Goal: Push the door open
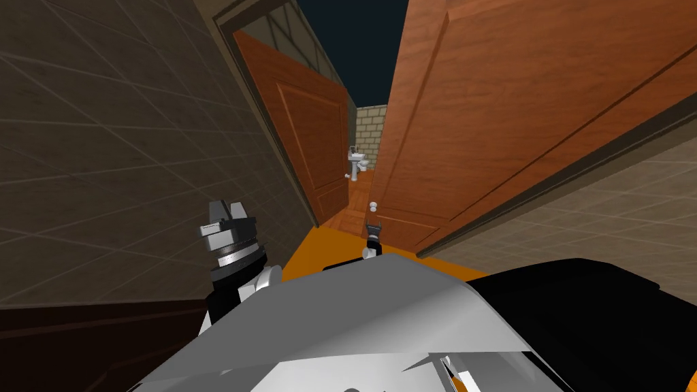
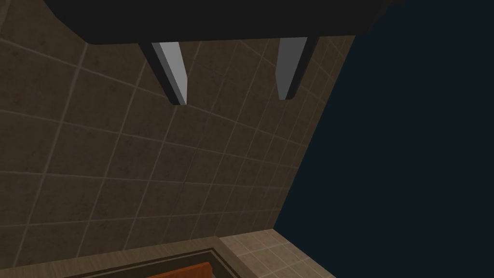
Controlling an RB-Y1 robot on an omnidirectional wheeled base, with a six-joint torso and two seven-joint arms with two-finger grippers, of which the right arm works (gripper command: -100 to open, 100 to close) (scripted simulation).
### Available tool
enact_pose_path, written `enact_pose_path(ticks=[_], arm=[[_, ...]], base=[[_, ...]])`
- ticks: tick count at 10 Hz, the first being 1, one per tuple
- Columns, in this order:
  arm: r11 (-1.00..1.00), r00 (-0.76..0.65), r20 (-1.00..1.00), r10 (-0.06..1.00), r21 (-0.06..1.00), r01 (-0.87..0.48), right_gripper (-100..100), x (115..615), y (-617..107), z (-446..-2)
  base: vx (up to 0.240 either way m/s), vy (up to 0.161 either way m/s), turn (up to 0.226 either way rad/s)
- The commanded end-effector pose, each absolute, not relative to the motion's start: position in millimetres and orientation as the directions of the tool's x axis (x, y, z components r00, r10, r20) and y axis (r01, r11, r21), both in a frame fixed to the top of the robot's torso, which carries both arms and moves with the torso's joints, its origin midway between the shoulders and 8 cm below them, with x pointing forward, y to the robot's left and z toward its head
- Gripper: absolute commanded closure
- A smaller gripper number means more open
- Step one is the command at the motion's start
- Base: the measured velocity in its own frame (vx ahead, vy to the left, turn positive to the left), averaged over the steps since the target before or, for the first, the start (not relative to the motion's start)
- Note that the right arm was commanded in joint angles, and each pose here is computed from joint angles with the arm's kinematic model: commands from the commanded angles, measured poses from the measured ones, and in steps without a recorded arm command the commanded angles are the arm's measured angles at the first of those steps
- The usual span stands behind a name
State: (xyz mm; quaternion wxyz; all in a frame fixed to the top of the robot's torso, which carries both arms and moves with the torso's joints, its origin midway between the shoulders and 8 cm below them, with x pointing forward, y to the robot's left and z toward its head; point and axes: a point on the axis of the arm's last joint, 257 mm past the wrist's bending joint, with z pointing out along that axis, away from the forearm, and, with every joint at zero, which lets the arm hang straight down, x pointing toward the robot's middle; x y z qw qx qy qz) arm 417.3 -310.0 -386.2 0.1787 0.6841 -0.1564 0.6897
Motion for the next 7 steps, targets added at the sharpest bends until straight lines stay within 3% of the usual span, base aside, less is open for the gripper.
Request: enact_pose_path(ticks=[1,7], arm=[[-0.887,0.0,0.999,0.033,0.029,-0.46,-100,417.3,-310.0,-386.2],[-0.879,0.002,0.997,0.073,0.066,-0.472,-100,413.2,-343.5,-385.0]], base=[[0.048,-0.037,0.021],[0.165,-0.07,0.024]])
